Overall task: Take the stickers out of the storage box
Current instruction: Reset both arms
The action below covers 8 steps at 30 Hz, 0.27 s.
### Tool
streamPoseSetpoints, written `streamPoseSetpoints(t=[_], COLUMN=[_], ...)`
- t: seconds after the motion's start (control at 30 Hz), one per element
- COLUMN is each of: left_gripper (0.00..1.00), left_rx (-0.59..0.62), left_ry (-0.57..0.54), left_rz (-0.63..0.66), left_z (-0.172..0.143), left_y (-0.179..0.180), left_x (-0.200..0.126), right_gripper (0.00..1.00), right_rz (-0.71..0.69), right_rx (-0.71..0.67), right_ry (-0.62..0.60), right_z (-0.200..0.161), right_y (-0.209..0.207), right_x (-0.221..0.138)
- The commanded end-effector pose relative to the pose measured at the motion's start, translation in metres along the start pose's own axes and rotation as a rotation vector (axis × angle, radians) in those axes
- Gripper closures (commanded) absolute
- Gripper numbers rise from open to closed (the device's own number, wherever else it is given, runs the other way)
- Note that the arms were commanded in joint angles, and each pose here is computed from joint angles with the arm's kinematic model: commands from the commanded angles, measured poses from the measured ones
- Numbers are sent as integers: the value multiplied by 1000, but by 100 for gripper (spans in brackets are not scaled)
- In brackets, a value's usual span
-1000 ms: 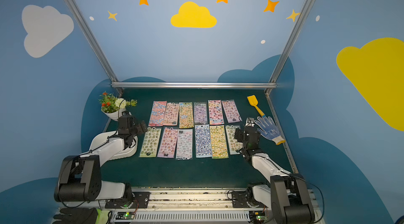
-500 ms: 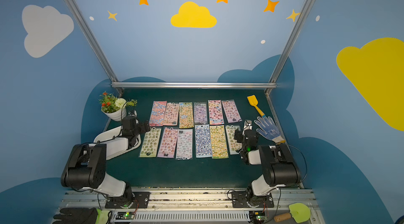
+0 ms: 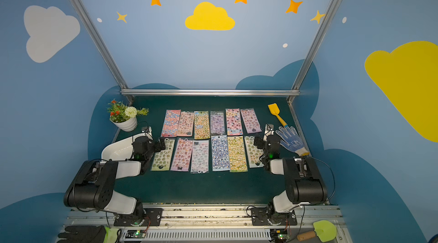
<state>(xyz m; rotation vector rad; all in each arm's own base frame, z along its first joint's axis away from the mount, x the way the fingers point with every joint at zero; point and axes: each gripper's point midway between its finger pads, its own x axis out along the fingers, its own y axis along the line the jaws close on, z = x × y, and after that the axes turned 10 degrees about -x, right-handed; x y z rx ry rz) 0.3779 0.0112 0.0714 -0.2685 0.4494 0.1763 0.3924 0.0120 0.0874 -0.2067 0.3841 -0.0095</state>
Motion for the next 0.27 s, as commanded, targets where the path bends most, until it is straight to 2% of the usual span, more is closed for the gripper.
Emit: streamPoseSetpoints(t=[0.0, 0.23], left_gripper=[0, 0], left_rx=[3, -35], left_ry=[-51, 7], left_rz=[2, -37], left_z=[16, 16], left_y=[-1, 0], left_x=[2, 10], right_gripper=[6, 6], right_rz=[9, 34], right_rx=[6, 18], right_ry=[-4, 3], right_z=[4, 2], right_y=[0, 1], right_x=[-1, 0])
